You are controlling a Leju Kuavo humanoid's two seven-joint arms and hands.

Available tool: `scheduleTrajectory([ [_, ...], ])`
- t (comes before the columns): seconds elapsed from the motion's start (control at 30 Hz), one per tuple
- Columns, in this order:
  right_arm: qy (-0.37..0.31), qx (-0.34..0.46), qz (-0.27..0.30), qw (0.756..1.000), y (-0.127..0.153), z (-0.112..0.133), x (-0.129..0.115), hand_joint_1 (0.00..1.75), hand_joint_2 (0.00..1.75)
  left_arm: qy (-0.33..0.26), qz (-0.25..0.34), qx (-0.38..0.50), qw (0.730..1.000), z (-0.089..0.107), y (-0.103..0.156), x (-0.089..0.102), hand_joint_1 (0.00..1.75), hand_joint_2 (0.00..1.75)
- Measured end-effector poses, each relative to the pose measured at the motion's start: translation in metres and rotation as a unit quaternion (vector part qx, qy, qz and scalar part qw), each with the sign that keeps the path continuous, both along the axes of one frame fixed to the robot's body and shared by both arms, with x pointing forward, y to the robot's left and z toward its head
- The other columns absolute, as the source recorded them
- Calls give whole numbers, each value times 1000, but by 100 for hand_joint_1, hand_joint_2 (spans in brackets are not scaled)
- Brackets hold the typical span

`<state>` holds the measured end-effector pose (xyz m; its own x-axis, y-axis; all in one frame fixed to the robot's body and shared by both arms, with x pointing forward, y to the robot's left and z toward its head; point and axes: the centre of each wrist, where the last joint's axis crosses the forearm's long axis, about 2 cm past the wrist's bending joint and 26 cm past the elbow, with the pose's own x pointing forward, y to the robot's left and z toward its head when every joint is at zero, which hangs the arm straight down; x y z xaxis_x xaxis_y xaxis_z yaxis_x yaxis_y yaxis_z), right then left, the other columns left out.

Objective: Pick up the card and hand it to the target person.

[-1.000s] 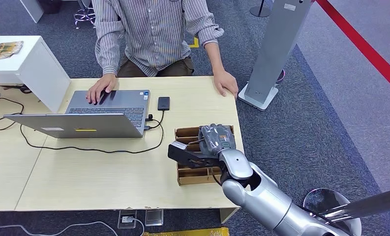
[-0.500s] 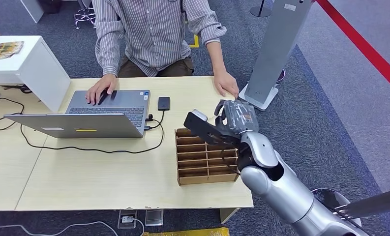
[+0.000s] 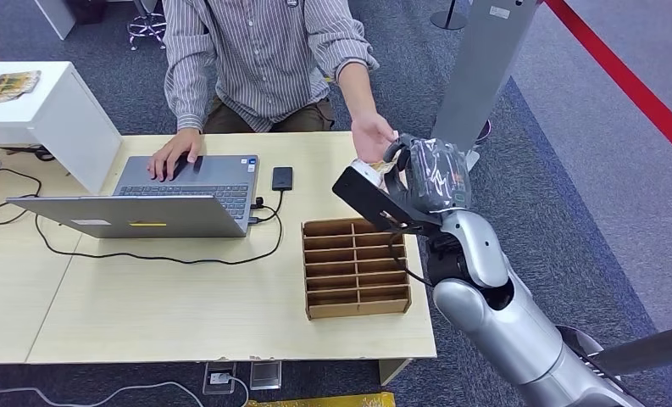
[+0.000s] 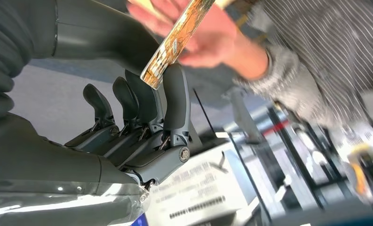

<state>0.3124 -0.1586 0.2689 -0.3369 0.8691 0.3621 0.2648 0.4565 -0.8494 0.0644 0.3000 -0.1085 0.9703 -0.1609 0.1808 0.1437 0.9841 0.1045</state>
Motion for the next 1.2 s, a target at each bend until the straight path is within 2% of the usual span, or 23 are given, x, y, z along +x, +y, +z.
scheduleTrajectory([
  [0.13,-88,-11,-21,996,0,-13,12,140,175,-3,-8,-3,1000,0,-3,2,0,175],
  [0.2,-111,-22,-29,993,0,-23,19,140,175,-5,-10,-5,1000,1,-5,5,0,175],
  [0.47,-105,-58,-53,991,-1,-60,41,140,175,-6,-11,-8,1000,2,-10,11,0,175],
  [0.6,-83,-67,-61,992,0,-70,47,0,175,-4,-11,-8,1000,2,-10,11,0,175],
  [0.63,-78,-68,-62,993,0,-72,48,0,175,-3,-12,-7,1000,2,-10,11,0,175],
  [0.77,-64,-71,-68,993,0,-79,51,0,175,-4,-15,-3,1000,2,-10,10,0,0],
  [1.0,-56,-48,-66,995,1,-84,51,0,175,-6,-10,-1,1000,1,-10,7,0,0],
  [1.2,8,96,7,995,3,-89,42,0,175,-4,-3,1,1000,0,-10,3,0,0],
])
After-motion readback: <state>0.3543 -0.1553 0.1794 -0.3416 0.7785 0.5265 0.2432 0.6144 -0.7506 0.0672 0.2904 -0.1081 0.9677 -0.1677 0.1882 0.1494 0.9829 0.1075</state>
